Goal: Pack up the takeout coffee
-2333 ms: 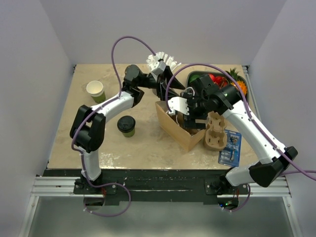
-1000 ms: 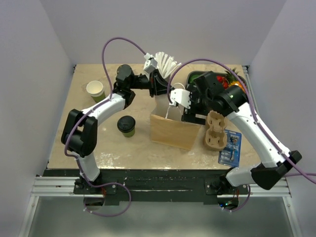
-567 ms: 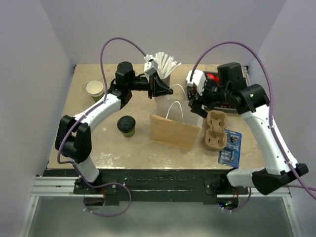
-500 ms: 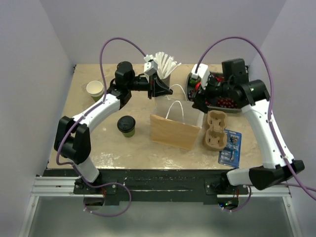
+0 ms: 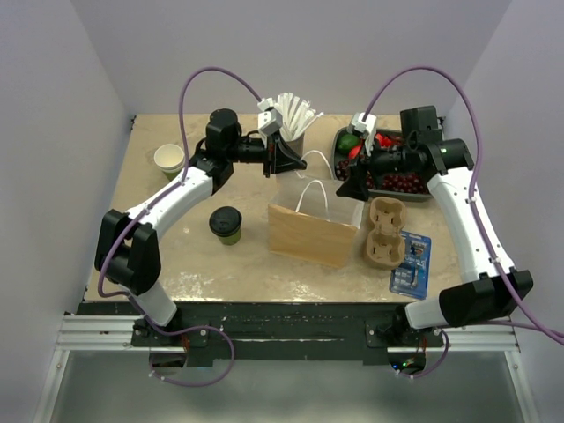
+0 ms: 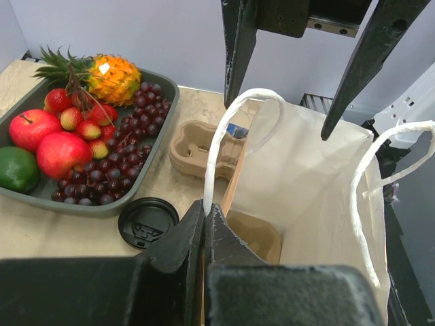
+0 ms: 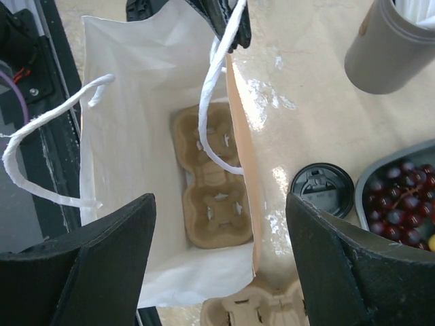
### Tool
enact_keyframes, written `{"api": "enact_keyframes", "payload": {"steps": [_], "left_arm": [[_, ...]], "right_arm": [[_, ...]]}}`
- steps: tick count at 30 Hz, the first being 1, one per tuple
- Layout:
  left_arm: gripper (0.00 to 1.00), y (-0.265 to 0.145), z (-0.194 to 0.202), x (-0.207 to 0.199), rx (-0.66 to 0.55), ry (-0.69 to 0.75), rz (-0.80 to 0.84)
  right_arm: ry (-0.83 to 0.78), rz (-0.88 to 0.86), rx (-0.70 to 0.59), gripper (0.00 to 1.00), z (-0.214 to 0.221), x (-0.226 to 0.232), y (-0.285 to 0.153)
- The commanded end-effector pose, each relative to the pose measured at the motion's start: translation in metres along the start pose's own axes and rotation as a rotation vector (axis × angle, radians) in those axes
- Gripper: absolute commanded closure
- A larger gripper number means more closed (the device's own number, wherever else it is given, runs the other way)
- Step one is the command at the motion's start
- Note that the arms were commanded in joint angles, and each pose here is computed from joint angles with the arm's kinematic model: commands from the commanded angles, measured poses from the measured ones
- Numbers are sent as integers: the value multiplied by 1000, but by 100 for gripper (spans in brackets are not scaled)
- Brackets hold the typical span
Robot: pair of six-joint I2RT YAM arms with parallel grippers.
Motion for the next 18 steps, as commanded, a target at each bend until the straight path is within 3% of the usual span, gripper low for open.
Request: {"api": "enact_keyframes", "payload": {"steps": [1, 6, 12, 15, 18], "left_arm": [[100, -4, -22, -16, -24, 83, -1], [100, -6, -22, -18, -17, 83, -5], [100, -8, -23, -20, -12, 88, -13], [100, -8, -22, -21, -10, 87, -15], [100, -8, -23, -20, -10, 88, -28]], "right_arm": [[-13, -39, -73, 21, -1, -3, 9], [21, -33, -112, 26, 3, -15, 24], [49, -68, -132, 39, 7, -22, 36], [69, -69, -146, 49, 8, -25, 41], [103, -96, -149, 71, 12, -27, 46]]}}
Point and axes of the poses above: each gripper's point midway between its finger pads, its own y axis out along the fingers, its own x axis along the line the jaws close on, z = x × y, the point moved 9 cm from there along -y, back along the fingers, and after that the axes turned 12 degrees about -y, right-handed, at the moved point
